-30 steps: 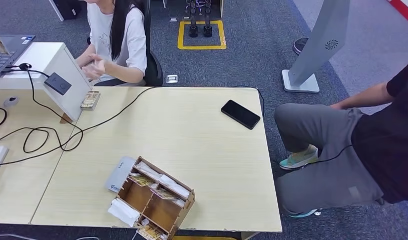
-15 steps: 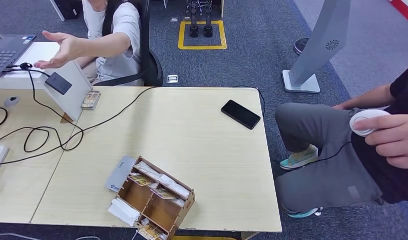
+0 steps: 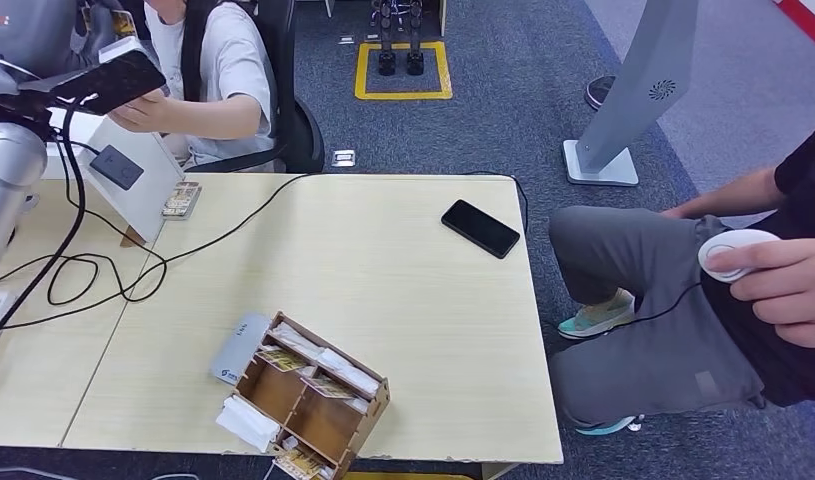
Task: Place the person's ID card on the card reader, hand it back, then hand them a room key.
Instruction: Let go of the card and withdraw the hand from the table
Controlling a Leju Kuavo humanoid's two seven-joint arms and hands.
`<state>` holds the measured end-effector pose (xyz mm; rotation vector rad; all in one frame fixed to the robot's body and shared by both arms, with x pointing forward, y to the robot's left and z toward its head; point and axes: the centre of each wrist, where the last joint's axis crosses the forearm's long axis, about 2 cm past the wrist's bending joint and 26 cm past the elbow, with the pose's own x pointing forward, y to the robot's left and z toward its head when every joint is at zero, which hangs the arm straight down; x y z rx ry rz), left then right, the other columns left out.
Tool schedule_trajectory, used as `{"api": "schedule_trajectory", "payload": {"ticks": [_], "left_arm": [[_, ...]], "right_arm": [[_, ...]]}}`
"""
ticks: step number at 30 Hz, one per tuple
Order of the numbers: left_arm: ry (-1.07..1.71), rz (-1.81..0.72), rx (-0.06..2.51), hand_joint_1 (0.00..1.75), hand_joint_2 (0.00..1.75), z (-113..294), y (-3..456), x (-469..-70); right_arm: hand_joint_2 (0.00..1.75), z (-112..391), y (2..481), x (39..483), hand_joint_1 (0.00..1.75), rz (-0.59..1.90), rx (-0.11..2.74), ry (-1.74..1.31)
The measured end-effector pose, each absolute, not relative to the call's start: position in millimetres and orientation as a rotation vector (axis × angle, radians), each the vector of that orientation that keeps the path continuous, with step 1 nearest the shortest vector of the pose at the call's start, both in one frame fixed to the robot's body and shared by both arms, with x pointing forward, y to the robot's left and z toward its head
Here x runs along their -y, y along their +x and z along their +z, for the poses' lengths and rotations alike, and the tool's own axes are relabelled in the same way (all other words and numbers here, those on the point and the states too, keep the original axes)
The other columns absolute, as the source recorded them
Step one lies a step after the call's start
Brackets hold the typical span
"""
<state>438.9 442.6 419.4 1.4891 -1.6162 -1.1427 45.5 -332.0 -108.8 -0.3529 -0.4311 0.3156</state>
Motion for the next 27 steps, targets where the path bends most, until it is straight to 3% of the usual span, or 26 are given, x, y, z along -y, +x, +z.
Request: {"api": "schedule_trajectory", "payload": {"ticks": [11, 23, 24, 27], "left_arm": [[1.411, -1.168, 1.532, 1.75, 1.75, 393.4, 452.2, -439.5], [1.376, -1.174, 1.496, 1.56, 1.75, 383.8, 457.6, -437.2], [1.375, -1.174, 1.495, 1.35, 1.75, 383.4, 457.7, -437.1], [1.37, -1.175, 1.493, 0.18, 1.75, 381.9, 458.3, -436.8]], "right_arm": [[1.75, -109.1, 43.4, 331.0, 0.0, 0.324, 0.43, -0.349], [1.75, -109.1, 44.0, 330.7, 0.0, 0.323, 0.431, -0.348], [1.75, -109.1, 43.9, 330.7, 0.0, 0.323, 0.431, -0.348], [1.75, -109.1, 43.9, 330.7, 0.0, 0.323, 0.431, -0.348]]}}
